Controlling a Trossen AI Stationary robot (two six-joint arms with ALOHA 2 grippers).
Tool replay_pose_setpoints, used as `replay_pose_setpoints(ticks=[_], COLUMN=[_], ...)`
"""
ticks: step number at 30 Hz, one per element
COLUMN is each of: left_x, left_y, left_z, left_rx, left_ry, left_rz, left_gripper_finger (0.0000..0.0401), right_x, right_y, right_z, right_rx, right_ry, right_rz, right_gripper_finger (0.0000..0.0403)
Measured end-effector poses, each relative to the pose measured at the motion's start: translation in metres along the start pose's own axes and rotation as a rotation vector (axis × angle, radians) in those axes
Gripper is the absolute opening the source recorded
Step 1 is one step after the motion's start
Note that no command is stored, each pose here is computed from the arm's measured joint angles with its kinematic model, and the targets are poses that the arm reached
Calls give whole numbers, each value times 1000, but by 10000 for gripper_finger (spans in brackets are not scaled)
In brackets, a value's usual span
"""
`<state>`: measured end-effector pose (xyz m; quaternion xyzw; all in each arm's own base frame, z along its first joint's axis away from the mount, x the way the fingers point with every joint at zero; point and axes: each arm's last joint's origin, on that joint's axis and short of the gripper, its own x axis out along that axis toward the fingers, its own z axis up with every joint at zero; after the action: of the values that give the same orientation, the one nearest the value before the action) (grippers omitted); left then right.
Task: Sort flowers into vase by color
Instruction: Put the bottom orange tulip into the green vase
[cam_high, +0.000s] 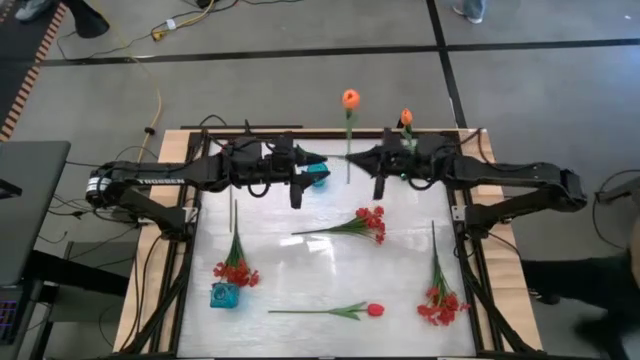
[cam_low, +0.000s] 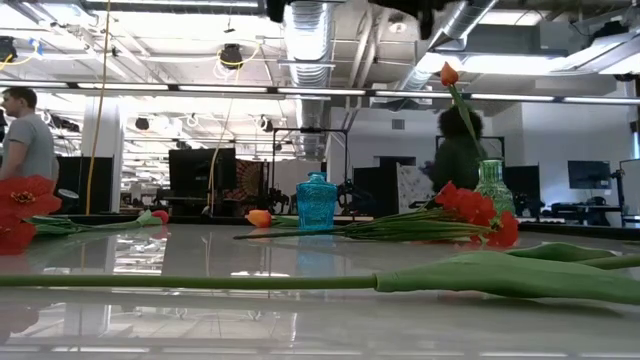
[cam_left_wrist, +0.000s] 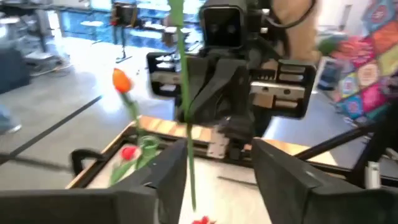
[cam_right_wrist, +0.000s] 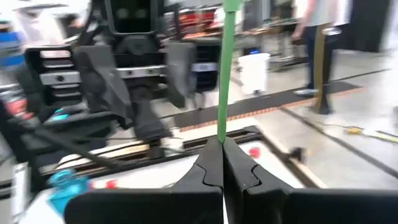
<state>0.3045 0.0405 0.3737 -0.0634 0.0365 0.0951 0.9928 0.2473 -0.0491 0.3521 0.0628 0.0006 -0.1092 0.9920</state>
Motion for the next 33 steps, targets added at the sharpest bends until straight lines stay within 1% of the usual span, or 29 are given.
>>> replay_pose_setpoints(ticks=[4,7,10,13,15,20,22,26,29,33], left_x=[-11,-14,-15,-14,-14,-14,-14,-14,-14,-14], left_y=[8,11,14,17,18,24,26,28,28,28], left_z=[4,3,2,2,2,2,2,3,3,3], left_rx=[-18,-27,-28,-30,-36,-40,-41,-41,-42,-42], left_ry=[27,49,61,65,68,65,64,63,63,63], left_rz=[58,83,94,104,111,132,138,145,146,146], left_gripper_finger=[194,196,196,196,197,197,197,197,197,197], right_x=[-34,-58,-78,-93,-102,-118,-123,-130,-133,-133], right_y=[-19,-29,-35,-37,-39,-41,-44,-50,-54,-60], right_z=[-11,-21,-28,-34,-38,-44,-47,-57,-67,-80], right_rx=[28,62,80,81,78,84,97,97,117,115], right_ry=[-66,-112,-141,-117,-71,-6,10,-35,-70,-82], right_rz=[-123,-201,-255,-334,-408,-494,-563,-694,-770,-845], right_gripper_finger=[16,16,16,16,16,16,16,16,16,16])
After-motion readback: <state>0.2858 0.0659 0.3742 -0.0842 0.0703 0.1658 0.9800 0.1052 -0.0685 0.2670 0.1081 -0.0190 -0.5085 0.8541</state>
